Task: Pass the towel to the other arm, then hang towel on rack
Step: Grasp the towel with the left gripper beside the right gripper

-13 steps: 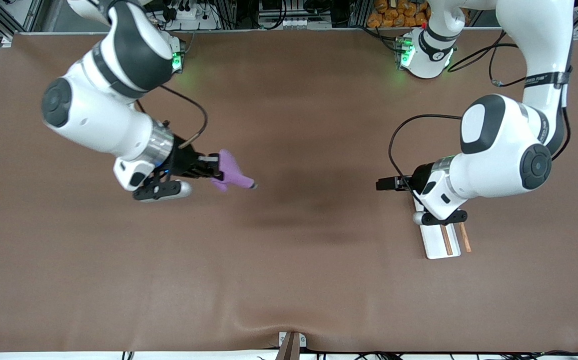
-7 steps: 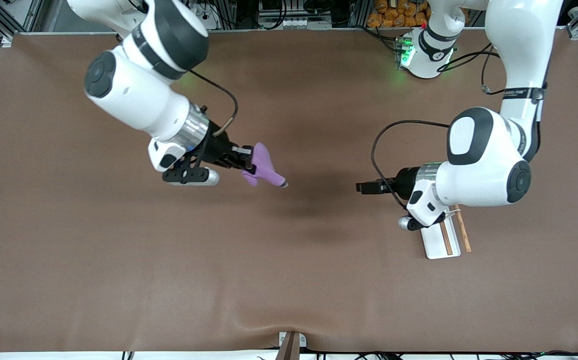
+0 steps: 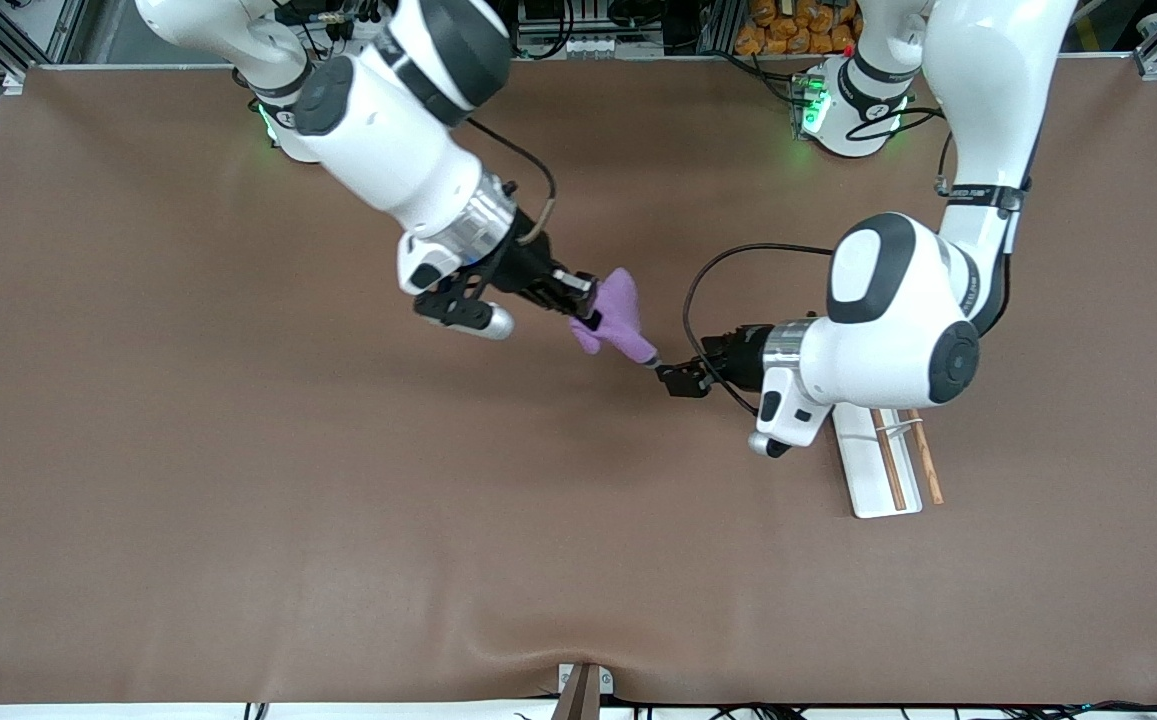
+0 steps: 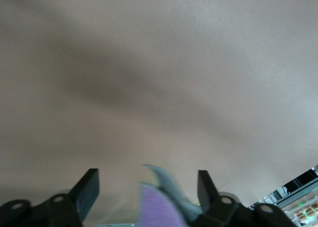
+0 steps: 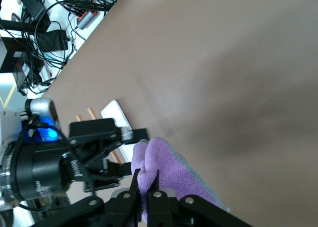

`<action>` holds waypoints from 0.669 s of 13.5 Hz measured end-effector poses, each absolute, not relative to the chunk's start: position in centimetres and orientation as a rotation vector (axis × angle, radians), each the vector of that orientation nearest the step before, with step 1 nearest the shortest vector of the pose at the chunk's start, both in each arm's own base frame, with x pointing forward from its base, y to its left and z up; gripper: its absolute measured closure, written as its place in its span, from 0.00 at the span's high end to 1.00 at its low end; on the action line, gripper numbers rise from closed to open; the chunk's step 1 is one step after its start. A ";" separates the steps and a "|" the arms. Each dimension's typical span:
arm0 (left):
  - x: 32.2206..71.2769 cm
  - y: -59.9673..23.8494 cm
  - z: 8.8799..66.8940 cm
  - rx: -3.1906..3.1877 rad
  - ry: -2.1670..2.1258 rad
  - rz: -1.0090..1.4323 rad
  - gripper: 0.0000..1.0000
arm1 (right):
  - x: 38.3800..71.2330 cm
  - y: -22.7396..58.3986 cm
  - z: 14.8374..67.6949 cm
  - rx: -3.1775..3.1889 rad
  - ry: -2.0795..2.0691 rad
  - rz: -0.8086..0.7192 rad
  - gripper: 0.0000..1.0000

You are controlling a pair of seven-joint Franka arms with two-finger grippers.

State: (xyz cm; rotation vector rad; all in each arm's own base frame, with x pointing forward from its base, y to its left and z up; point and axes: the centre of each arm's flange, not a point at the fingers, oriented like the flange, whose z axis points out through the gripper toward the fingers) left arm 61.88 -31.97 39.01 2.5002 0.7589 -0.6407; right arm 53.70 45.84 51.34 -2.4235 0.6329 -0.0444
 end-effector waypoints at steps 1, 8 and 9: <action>61.8 -32.3 38.7 2.498 0.783 -0.649 0.75 | 53.2 46.8 51.0 -2.412 0.648 -0.040 0.06; 62.0 -32.2 38.1 2.483 0.867 -0.673 0.63 | 51.3 49.7 49.9 -2.393 0.673 -0.019 0.06; 62.0 -32.1 38.0 2.482 0.877 -0.679 0.63 | 51.3 49.7 49.9 -2.392 0.673 -0.020 0.06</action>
